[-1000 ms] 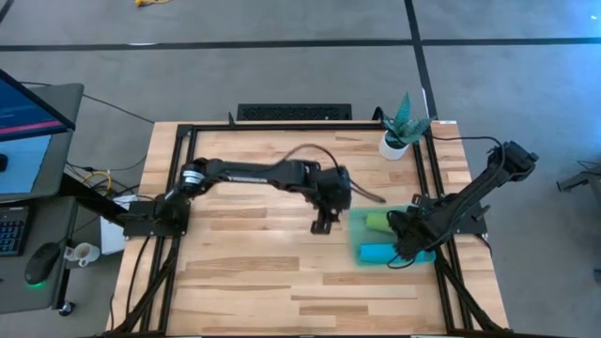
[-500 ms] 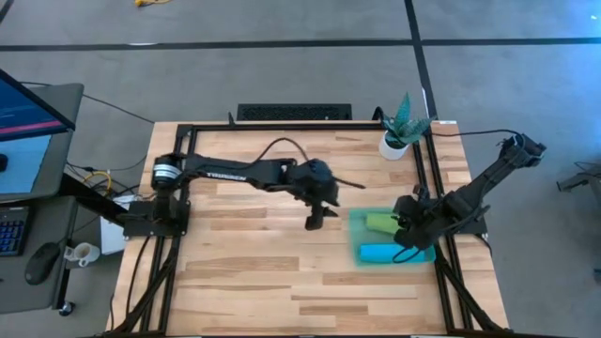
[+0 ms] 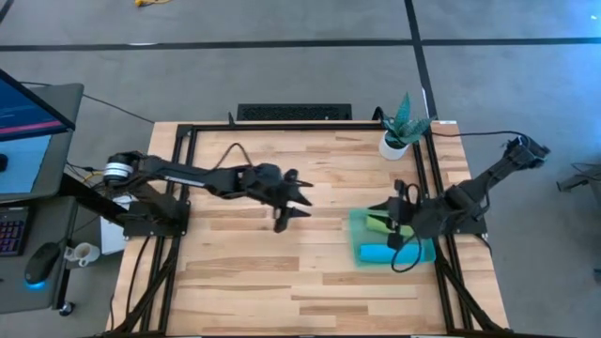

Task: Roll microfiber towels into tight, uniform cylinder then place into a basket
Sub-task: Return to Home Position

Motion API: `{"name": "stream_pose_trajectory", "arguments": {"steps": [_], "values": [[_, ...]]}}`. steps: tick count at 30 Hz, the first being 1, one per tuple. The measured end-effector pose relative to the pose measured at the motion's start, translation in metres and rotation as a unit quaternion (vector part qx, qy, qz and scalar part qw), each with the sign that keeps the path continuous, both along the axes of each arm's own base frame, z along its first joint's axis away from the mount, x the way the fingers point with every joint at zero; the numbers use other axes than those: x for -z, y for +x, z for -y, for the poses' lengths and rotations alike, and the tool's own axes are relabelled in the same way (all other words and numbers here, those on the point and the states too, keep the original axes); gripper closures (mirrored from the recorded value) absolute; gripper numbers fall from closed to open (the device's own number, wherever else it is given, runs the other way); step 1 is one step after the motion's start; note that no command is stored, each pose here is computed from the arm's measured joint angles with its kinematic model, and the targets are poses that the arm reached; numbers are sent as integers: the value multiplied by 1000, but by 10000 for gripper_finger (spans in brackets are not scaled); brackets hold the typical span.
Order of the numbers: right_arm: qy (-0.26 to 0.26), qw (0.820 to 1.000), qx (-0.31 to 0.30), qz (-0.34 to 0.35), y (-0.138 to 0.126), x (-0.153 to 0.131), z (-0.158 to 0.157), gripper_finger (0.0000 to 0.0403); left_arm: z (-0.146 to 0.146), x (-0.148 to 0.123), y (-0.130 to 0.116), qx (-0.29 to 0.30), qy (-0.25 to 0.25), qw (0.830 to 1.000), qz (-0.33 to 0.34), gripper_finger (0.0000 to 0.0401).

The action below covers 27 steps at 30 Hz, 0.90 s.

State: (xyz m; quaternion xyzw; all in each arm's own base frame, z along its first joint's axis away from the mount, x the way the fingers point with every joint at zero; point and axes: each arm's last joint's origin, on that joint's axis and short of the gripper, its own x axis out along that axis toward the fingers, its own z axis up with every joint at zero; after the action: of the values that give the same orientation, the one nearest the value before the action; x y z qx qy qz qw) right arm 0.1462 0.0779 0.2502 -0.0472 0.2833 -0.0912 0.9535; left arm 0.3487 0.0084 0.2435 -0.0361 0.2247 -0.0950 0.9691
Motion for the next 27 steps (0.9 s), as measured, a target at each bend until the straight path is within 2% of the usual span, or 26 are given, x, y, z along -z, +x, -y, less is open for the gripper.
{"name": "stream_pose_trajectory", "arguments": {"steps": [6,10,16,20,27], "values": [[-80,995,-52,35,15,-12,8,300,1,8,-49,-31,-12,999,5,259],[-100,994,-37,29,14,-16,25,300,1,12,-86,-81,-7,996,39,259],[-60,997,-30,47,5,-22,47,300,4,25,-140,-113,-17,988,104,259],[-36,998,-19,55,-6,-11,55,300,4,37,-172,-139,-25,982,127,259],[-2,994,-16,104,-17,21,56,301,8,52,-210,-124,-48,973,188,259]]}}
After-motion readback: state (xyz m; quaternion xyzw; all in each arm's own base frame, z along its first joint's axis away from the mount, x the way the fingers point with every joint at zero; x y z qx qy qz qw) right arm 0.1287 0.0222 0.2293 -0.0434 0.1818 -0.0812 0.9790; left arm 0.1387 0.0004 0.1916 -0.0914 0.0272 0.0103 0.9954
